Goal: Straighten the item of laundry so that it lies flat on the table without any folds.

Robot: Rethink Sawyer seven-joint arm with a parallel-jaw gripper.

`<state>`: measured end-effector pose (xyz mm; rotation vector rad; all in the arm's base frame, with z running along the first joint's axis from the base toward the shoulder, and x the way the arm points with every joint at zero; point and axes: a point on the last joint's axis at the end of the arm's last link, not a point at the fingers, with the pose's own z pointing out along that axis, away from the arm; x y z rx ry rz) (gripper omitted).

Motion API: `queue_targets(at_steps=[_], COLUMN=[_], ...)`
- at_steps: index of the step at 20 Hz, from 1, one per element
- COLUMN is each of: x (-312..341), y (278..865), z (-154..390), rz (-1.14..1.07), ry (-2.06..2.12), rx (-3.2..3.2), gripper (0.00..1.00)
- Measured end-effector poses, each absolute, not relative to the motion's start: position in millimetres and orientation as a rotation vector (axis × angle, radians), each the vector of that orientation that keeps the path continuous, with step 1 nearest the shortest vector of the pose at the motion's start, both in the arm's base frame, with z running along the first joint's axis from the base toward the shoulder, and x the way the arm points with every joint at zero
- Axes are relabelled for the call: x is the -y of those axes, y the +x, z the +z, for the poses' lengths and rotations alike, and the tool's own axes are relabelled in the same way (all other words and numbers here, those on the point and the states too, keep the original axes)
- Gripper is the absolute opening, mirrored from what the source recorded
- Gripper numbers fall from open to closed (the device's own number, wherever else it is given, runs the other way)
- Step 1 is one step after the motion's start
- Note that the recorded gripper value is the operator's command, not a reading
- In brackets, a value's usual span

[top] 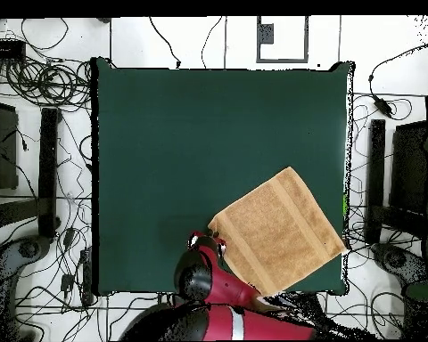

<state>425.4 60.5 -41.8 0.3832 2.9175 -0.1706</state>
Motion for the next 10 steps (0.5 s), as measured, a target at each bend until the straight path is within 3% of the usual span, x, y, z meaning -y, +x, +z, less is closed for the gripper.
queue_targets(at_steps=[10], x=[-65.7], y=[434.0], z=[-42.1], rz=[-0.211], ry=[0.463], rx=[-2.909], gripper=[0.00])
